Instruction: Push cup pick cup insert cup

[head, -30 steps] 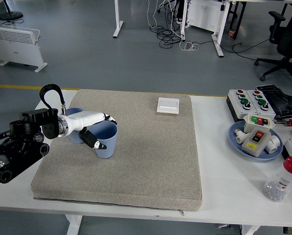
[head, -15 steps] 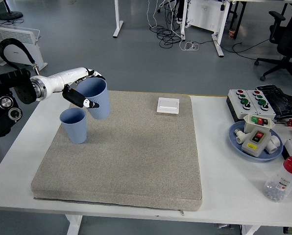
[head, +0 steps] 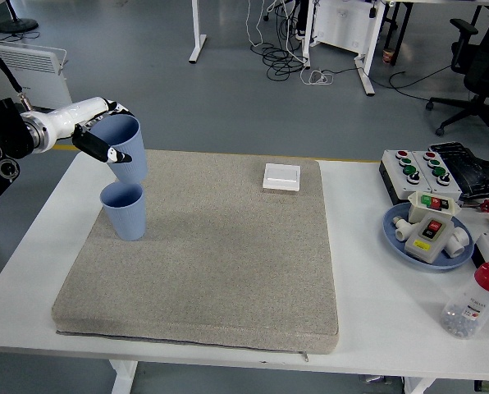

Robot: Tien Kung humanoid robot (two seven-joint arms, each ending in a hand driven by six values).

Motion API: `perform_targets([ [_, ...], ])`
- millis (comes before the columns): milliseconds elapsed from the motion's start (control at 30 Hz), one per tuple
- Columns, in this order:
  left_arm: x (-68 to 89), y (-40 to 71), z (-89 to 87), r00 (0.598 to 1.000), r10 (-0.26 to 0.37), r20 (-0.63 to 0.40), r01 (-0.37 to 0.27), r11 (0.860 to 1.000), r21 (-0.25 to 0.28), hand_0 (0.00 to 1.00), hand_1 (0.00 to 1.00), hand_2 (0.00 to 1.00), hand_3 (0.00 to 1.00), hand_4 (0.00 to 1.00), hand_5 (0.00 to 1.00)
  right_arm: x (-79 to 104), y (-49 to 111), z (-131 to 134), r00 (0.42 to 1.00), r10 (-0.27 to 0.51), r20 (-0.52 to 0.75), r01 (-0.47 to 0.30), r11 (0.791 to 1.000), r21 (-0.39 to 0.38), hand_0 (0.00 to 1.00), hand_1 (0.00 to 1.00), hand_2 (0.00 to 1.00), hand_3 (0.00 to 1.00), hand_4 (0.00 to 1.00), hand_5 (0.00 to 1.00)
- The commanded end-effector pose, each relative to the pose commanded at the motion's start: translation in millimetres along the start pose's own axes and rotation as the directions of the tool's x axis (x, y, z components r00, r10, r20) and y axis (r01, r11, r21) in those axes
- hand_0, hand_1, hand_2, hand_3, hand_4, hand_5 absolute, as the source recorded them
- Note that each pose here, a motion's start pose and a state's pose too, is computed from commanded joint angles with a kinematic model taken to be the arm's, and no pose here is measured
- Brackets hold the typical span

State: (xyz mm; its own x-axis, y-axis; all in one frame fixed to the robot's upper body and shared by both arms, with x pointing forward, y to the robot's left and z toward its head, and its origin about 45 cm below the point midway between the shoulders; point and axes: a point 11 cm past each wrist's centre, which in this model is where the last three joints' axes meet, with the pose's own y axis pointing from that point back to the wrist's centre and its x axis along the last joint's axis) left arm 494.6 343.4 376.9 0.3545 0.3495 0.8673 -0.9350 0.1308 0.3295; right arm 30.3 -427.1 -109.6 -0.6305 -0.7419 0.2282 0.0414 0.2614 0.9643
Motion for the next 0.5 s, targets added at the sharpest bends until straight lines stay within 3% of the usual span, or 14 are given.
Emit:
perform_targets([
  [233, -9.4, -6.6, -14.7, 1.000, -0.016, -0.017, 0.017, 0.999, 0.046, 0.537, 0.518, 0.490, 0.450, 0.493, 0.002, -0.5, 0.1, -1, 1.000, -0.001, 0.000, 0.001, 1.000, 0.002, 0.725, 0.651, 0.656, 0.582, 0.130, 0.478],
  [500, -16.2, -6.0, -17.4, 0.999, -0.036, -0.009, 0.036, 0.998, 0.060, 0.537, 0.518, 0.490, 0.450, 0.490, 0.002, -0.3, 0.0, 0, 1.000, -0.001, 0.000, 0.001, 1.000, 0.001, 0.725, 0.651, 0.656, 0.582, 0.130, 0.477],
])
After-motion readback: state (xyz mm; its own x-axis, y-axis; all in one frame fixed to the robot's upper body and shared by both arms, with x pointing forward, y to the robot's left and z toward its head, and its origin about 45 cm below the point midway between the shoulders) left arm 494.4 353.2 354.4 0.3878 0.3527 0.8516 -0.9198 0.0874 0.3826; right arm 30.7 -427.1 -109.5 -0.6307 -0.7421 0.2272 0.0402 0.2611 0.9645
